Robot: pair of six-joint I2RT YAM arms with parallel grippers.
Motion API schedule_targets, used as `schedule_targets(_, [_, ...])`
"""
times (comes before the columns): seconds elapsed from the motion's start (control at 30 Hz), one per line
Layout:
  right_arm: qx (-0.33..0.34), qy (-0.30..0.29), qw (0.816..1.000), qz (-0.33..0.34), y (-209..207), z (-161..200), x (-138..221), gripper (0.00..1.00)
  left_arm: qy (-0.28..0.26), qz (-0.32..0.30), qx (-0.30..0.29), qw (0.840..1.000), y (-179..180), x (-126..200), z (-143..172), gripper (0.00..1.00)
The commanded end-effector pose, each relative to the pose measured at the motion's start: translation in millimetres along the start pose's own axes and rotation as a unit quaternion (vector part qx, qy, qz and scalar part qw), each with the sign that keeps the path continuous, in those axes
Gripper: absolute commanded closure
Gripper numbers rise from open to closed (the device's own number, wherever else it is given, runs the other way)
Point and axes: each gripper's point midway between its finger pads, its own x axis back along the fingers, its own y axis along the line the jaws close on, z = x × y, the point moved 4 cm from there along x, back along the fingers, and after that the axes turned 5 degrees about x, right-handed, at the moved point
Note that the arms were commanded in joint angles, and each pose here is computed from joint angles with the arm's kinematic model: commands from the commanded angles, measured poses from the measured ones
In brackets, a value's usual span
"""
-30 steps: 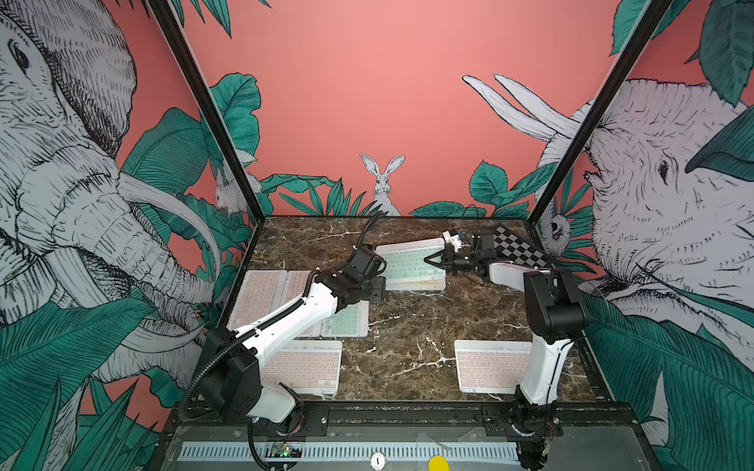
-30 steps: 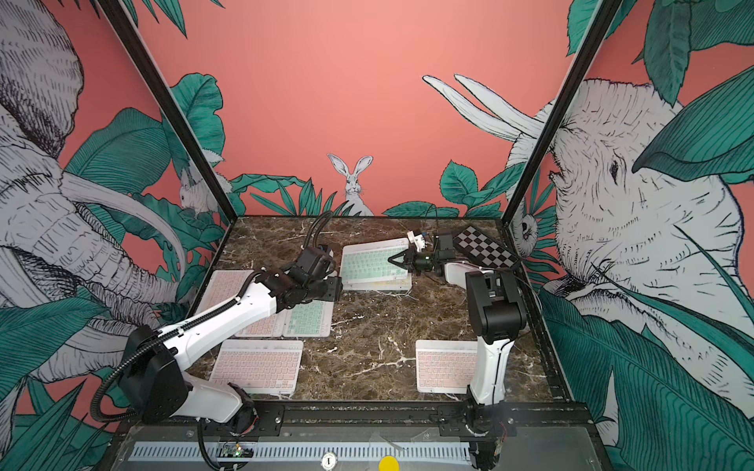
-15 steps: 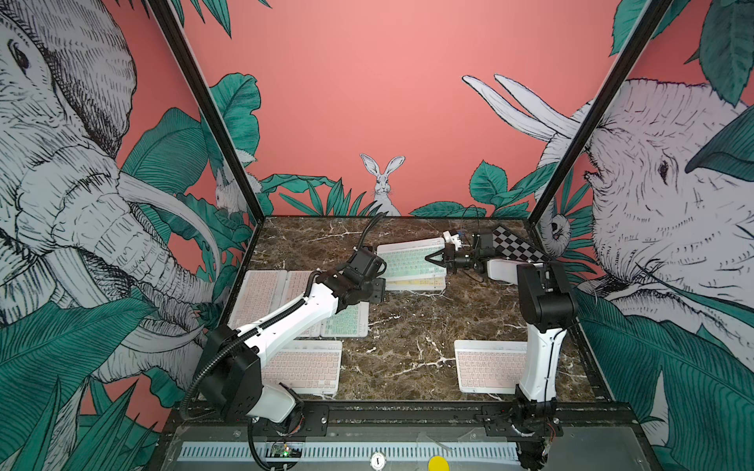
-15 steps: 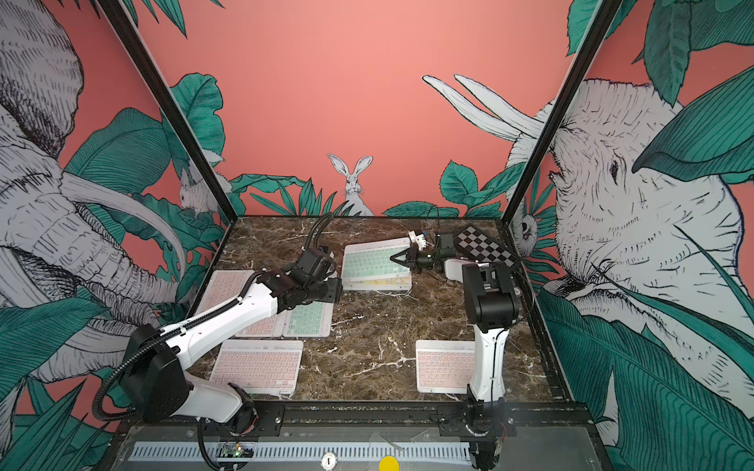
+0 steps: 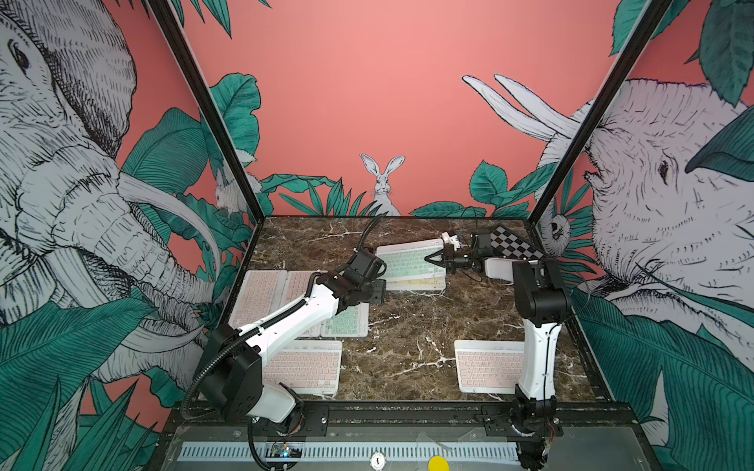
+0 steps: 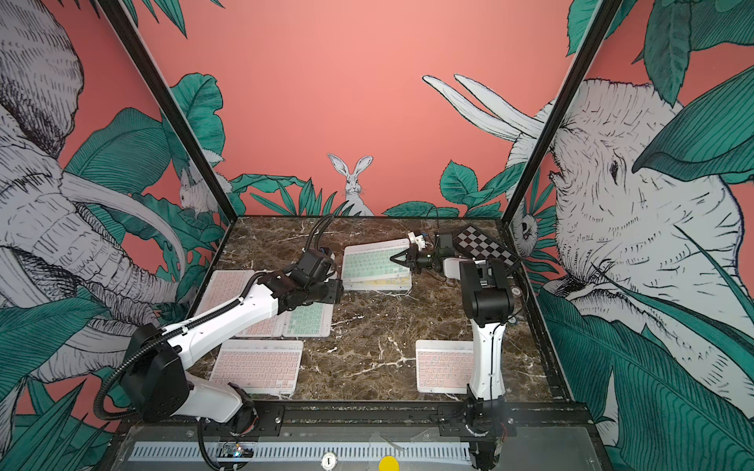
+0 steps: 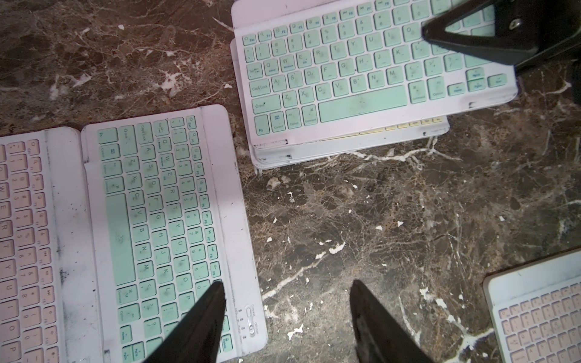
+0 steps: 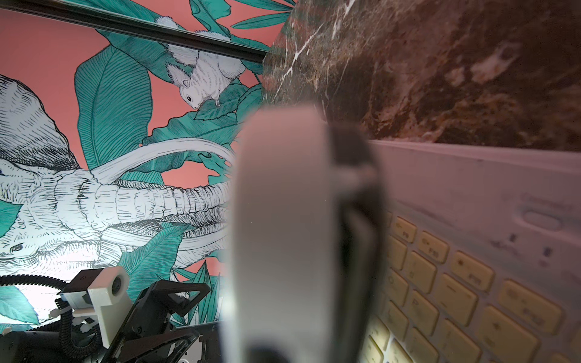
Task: Stack the numeric keypads
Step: Place the numeric keypad at the numeric keypad.
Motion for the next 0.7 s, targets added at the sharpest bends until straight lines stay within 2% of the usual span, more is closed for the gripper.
schedule_targets(0.0, [0.018, 0.006, 1.000, -0.021, 2.4, -5.6, 2.1, 1.00, 0.007, -0.003, 0.001, 1.000, 3.5, -4.7, 5.6, 0.35])
schedule_targets(0.27, [-0.002, 0.012, 1.000, -0.017, -10.1, -2.2, 0.7, 1.00, 0.011, -0.004, 0.000, 1.000, 3.7, -8.2, 7.5, 0.35])
schedule_targets(0.5, [-0.011, 0.005, 1.000, -0.007, -14.2, -3.7, 3.0, 0.83, 0.016, -0.001, 0.001, 1.000, 2.7, -11.4, 9.1, 0.35])
schedule_targets(0.67, [-0.013, 0.003, 1.000, 0.001, -16.0, -5.1, 5.8, 0.75, 0.017, 0.002, 0.001, 1.000, 1.4, -13.1, 8.8, 0.35])
